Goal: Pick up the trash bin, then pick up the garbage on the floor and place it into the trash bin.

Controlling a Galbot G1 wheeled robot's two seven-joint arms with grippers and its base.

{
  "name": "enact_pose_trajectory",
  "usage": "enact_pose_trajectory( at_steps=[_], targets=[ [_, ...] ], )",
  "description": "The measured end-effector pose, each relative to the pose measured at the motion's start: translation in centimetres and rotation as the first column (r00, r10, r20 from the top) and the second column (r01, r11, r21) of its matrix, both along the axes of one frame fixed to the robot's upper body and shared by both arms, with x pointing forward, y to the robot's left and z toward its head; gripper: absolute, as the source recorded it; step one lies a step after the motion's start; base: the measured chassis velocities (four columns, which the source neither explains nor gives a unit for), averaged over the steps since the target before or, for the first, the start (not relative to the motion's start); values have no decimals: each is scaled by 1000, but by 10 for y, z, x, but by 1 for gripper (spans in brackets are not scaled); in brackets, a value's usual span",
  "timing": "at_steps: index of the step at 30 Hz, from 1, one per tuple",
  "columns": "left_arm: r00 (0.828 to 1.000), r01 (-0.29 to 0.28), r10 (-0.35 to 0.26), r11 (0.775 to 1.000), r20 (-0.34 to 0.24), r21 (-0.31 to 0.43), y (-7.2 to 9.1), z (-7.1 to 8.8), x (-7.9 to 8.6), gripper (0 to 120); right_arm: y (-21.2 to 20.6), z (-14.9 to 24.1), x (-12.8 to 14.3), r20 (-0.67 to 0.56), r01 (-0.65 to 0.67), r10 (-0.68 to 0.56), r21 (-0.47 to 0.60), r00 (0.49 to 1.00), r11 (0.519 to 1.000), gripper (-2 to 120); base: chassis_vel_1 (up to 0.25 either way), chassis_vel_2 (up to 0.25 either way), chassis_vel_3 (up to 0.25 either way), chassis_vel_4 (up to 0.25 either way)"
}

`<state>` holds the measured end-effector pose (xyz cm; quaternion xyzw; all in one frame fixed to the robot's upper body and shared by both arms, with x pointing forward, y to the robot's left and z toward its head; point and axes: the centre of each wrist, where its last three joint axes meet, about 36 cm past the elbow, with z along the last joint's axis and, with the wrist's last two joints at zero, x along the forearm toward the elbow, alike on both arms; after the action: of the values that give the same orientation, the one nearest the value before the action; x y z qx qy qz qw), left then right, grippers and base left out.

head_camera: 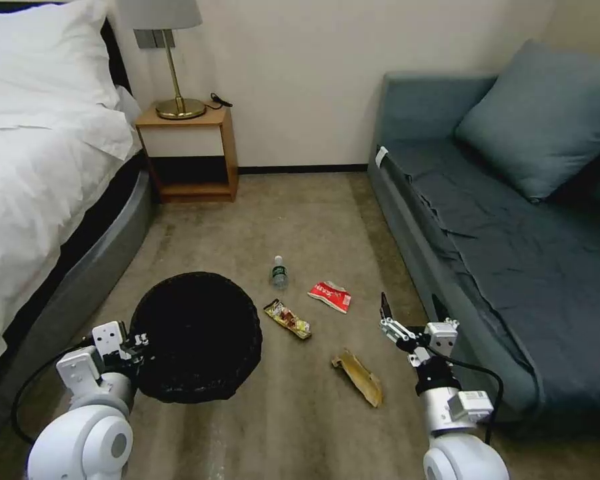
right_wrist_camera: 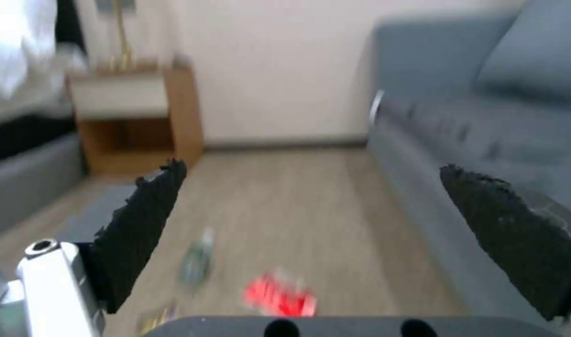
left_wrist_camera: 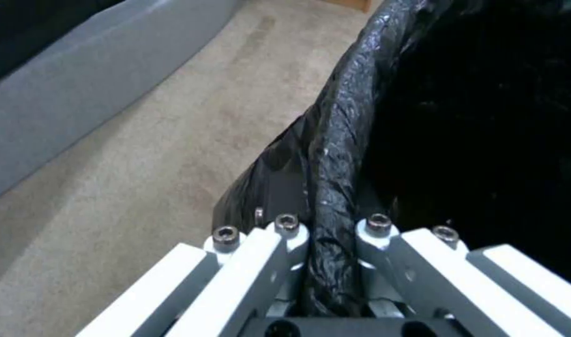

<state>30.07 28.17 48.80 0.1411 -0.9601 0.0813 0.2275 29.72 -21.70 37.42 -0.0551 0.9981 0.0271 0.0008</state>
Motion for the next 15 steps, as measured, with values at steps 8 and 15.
enact_pose_trajectory(
  at_steps=[8, 15],
  targets=[
    [1000, -12, 12, 1000, 5, -1, 5, 0, 1, 3, -4, -58, 18, -289, -195, 193, 21, 938, 981, 100, 0, 0, 0, 0],
    [1000, -27, 27, 1000, 2, -4, 7, -2, 1, 3, -27, -102, 41, -451, -313, 251, -68, 857, 947, 100, 0, 0, 0, 0]
  ],
)
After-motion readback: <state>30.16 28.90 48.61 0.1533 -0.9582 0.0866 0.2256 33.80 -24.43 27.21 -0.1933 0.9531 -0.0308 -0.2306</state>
